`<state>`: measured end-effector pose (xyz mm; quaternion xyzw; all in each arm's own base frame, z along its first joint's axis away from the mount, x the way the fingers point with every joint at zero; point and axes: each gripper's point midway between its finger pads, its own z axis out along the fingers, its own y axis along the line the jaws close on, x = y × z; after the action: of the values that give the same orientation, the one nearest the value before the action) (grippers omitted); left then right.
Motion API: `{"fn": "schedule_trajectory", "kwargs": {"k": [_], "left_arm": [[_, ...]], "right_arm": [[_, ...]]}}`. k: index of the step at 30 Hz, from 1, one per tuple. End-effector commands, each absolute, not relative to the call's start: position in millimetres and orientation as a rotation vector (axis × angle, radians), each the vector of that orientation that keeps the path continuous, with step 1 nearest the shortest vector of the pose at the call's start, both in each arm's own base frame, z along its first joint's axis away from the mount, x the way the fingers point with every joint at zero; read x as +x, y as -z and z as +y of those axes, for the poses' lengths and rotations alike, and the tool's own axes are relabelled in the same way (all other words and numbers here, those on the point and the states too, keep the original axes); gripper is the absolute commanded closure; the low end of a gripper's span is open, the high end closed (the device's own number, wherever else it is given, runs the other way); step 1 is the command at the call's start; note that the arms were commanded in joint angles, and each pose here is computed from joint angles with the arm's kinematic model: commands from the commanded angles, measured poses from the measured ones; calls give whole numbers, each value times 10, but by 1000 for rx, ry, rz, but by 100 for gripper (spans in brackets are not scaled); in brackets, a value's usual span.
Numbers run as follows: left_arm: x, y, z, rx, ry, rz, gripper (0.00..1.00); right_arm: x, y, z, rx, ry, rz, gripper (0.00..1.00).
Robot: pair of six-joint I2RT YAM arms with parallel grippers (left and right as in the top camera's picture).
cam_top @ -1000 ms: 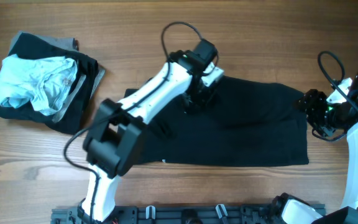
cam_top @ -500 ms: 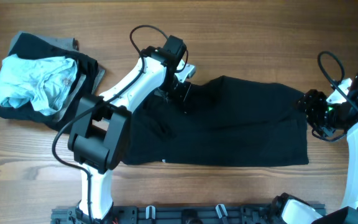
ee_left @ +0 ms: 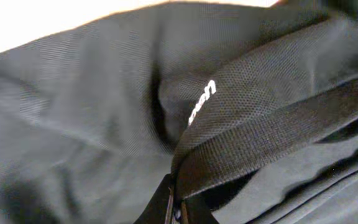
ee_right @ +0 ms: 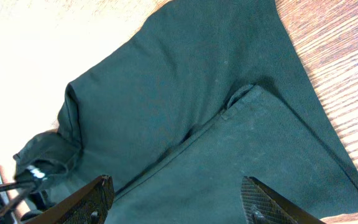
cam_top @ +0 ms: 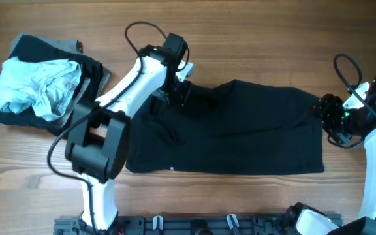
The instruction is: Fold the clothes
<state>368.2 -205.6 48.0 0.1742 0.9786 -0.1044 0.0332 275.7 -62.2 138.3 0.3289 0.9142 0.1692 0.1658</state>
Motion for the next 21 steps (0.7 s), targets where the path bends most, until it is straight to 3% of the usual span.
{"fn": "schedule_trajectory", "kwargs": {"k": [1,8,13,15,18,21], "left_arm": [[3855,-797,-1955,496,207,2914,96],[4042,-889,-1856,437,96,2838,96],[4167,-1028,-1843,361,79,2773,96],[4136,-1043,-1930,379,138,2775,96],[4070,-1040,-2036,403,210,2789,96],[4067,-1041,-2043,406,213,2789,96]], "right_arm": [[2778,-1435,-612,903,-495,2592,30],[2911,-1467,-751,869,-416,2541,32],[3176,-1386,-1034,843,-279,2484,50],[3286,-1274,-1087,790,-263,2500,52],[3464,-997,-1182,728,-242,2536,36],[3592,-710,-1261,720,-230,2563,33]]}}
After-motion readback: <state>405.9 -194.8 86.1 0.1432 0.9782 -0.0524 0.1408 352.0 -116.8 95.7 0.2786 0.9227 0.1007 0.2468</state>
